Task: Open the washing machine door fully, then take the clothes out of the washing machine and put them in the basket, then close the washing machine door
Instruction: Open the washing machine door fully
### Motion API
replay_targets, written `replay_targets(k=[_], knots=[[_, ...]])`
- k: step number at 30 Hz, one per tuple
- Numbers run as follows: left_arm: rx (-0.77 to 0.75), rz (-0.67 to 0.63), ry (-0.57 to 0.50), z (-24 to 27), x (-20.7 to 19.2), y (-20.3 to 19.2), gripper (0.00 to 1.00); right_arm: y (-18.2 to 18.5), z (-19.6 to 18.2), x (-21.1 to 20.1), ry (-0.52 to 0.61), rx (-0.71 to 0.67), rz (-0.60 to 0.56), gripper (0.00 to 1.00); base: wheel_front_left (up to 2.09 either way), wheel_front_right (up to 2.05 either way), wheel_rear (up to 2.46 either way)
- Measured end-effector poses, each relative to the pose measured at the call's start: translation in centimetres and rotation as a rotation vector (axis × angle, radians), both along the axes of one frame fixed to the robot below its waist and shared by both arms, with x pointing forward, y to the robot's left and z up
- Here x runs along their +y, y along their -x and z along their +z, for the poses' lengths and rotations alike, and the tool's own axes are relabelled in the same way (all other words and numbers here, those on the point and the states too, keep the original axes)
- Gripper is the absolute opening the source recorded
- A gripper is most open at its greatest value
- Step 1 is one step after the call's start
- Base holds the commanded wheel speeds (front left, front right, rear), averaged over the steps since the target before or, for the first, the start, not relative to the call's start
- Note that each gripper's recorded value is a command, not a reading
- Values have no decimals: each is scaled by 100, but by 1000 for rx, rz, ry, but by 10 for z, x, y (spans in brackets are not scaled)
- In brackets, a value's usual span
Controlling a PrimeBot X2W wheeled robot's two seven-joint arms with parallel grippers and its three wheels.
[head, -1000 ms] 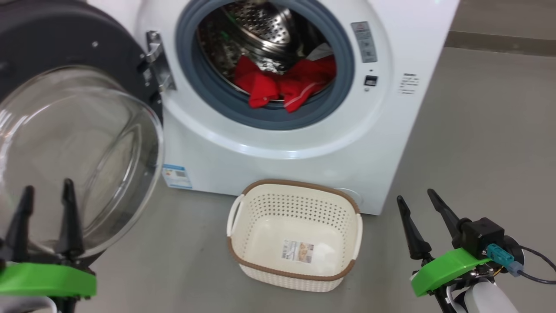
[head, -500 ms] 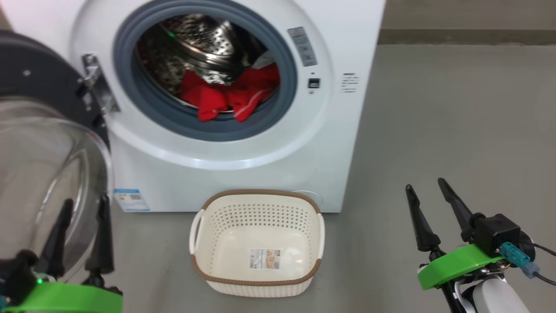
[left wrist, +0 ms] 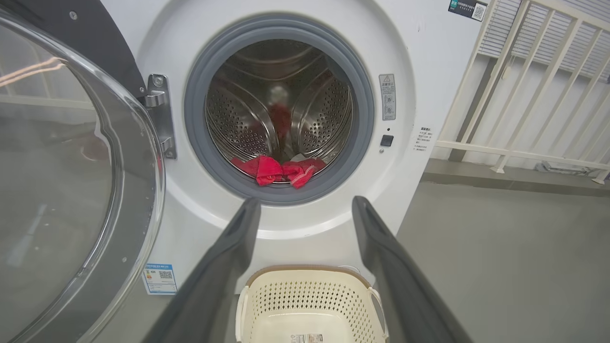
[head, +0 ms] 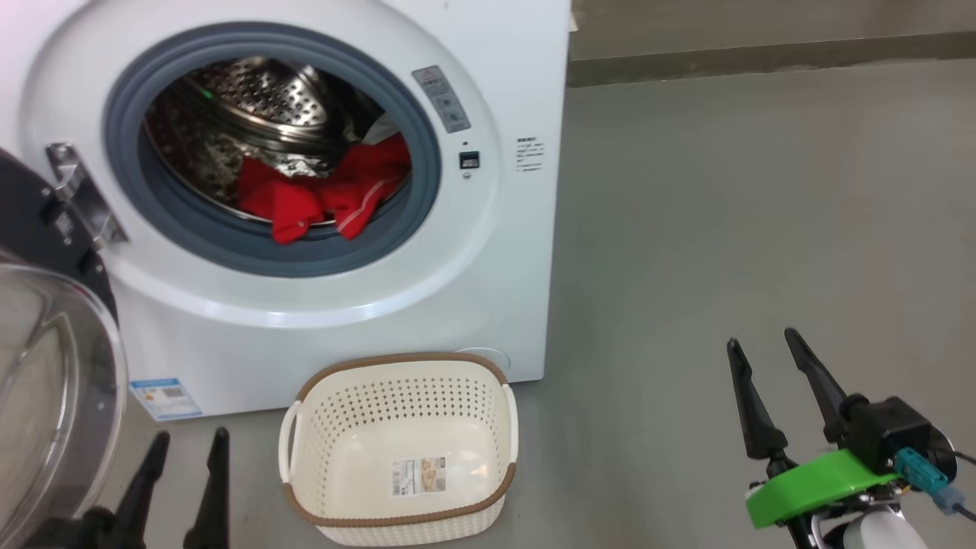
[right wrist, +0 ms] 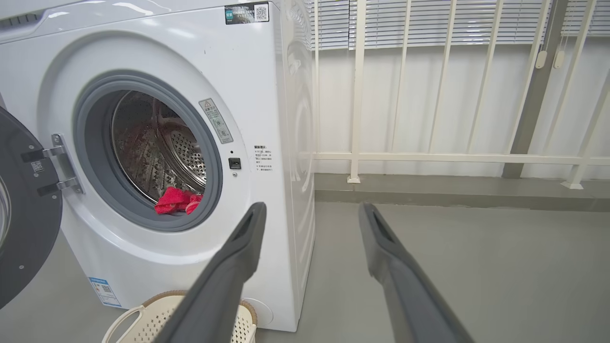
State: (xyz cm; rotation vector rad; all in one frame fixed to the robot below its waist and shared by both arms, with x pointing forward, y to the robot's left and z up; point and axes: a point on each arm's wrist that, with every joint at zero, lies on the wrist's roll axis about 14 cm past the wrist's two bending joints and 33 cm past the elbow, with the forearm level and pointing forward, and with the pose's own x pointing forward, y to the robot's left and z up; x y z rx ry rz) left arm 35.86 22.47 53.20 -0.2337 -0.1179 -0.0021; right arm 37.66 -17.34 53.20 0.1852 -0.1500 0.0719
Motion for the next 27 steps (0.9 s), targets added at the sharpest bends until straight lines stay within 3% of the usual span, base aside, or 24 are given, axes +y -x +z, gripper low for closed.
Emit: replay_targets(k=[13,21,27], knots=[[94,-8,-6,-36,-6,18,100,32,-16,-25,6,37,-78,100,0,0,0],[44,-1,54,-25,-7,24,100,38,-16,-29,11,34,-91,100,0,0,0],[61,-1,34,-32,-7,30,100,38,-14,-27,9,29,-87,100,0,0,0]])
